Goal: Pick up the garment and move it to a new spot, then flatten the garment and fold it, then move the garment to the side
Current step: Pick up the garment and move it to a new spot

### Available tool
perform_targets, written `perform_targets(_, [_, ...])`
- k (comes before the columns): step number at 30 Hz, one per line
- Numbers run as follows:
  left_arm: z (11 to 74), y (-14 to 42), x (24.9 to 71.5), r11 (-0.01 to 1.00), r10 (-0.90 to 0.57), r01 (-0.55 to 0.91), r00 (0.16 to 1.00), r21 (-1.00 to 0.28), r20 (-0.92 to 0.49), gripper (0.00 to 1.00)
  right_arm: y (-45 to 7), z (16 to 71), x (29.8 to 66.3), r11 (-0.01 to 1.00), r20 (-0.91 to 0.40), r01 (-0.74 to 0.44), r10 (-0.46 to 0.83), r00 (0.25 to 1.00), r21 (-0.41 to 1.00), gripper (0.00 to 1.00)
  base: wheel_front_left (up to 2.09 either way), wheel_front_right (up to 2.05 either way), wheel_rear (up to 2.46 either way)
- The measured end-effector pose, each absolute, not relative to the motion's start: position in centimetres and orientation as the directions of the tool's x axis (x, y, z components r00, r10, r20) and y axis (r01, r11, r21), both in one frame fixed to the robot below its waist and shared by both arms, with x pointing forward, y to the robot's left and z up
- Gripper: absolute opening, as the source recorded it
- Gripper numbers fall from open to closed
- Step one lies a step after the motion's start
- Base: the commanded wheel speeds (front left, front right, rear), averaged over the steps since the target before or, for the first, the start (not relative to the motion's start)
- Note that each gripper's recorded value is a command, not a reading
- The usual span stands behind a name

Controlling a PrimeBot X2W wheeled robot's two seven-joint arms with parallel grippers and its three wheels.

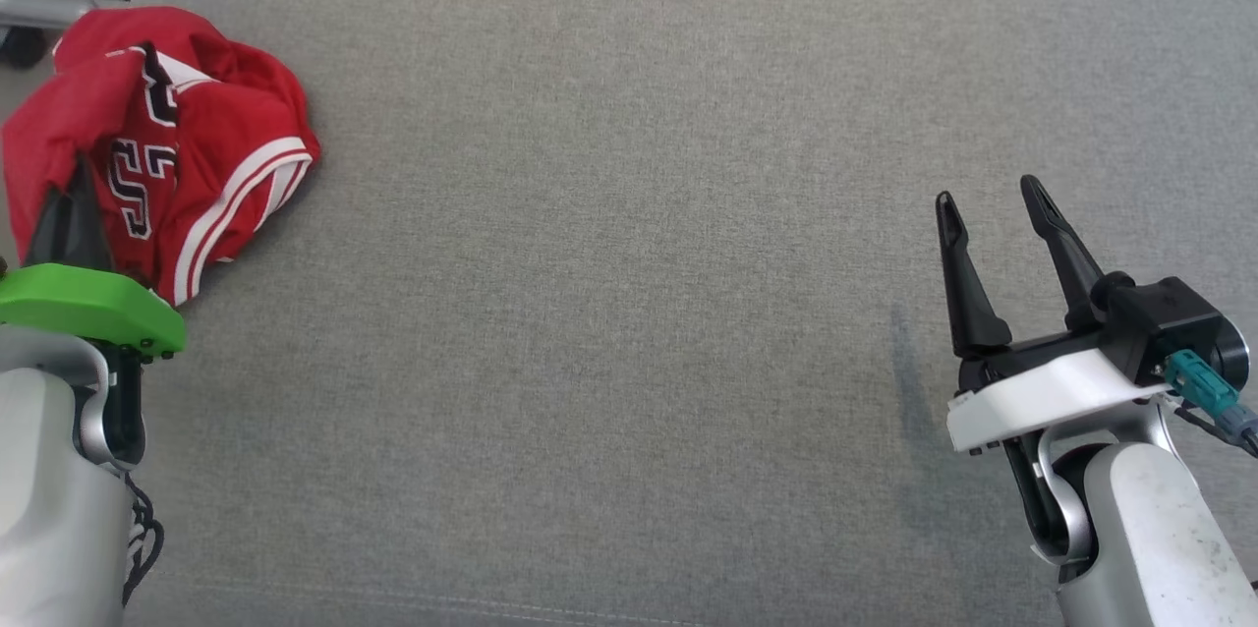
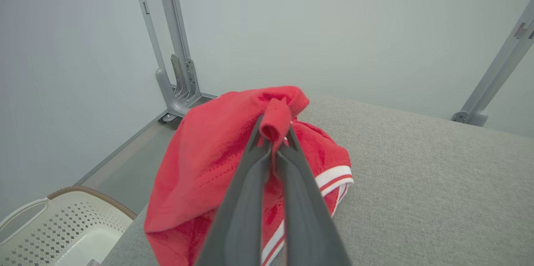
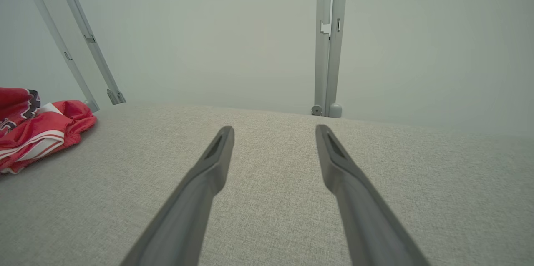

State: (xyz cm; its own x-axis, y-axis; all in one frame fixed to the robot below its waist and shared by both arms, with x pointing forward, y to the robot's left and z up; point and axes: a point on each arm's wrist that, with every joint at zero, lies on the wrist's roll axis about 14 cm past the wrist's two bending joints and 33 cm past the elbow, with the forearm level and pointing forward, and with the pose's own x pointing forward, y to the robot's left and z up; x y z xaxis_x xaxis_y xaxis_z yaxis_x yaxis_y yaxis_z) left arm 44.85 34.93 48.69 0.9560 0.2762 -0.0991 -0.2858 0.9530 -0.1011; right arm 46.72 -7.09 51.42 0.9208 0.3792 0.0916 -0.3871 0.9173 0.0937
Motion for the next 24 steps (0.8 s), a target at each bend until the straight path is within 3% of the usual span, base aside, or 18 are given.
perform_targets(12, [63.6,30.3,40.8,0.983,0.175,-0.183,0.941,0.0,0.288,0.0,-8.7,55.7,43.6,0.935,0.182,-0.35,0.333,0.925,0.066,1.0,0.0,0.0,0.0])
perform_targets(24, [69.5,16.4,41.6,0.984,-0.166,0.175,0.892,0.018,0.42,0.0,-13.3,57.9,42.0,0.972,0.231,-0.231,0.214,0.949,0.05,1.0,0.0,0.0,0.0])
